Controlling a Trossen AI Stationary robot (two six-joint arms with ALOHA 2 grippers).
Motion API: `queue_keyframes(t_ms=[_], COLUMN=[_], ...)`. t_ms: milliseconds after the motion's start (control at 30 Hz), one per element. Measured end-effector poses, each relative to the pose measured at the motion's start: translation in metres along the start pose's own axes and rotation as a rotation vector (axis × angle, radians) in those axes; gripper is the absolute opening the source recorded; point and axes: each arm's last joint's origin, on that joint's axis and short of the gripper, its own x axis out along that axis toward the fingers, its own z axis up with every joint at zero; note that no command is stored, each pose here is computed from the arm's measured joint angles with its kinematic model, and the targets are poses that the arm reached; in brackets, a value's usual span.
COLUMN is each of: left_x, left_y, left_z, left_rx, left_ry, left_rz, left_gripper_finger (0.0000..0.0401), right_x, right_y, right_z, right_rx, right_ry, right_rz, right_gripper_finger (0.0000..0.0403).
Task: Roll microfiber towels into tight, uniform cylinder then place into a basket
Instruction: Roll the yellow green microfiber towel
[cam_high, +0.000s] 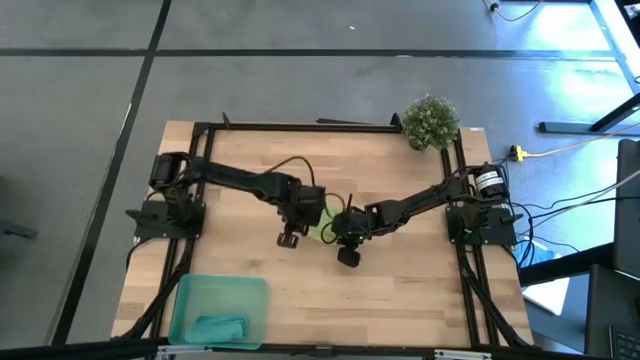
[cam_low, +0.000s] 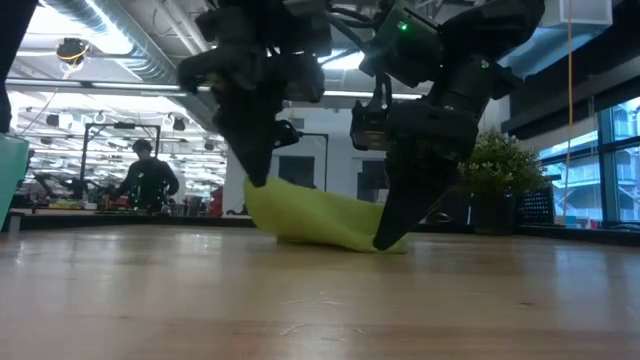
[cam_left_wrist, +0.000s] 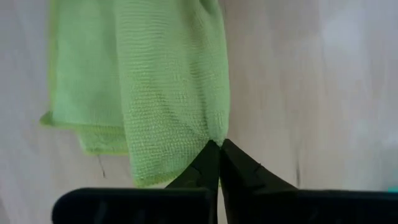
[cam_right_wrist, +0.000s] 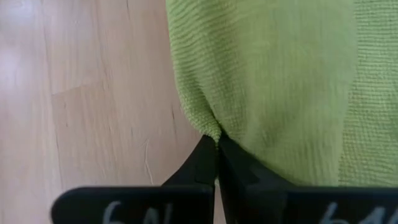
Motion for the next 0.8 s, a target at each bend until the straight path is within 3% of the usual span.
queue_keyframes(t_ms=[333, 600, 800], left_x=[-0.007, -0.001, 0.011], left_y=[0.037, 0.053, 0.059], left_z=[-0.001, 0.008, 0.017], left_rx=[-0.259, -0.288, -0.273], left_ry=[-0.064, -0.18, -0.242], left_rz=[-0.012, -0.069, -0.032], left_gripper_finger=[0.0, 0.0, 0.0], right_x=[0.0, 0.001, 0.001], right_y=[0.0, 0.0, 0.001], right_z=[0.0, 0.0, 0.001], right_rx=[-0.001, -0.003, -0.008], right_ry=[0.001, -0.004, -0.012], right_rz=[0.0, 0.004, 0.01], right_gripper_finger=[0.0004, 0.0004, 0.0004])
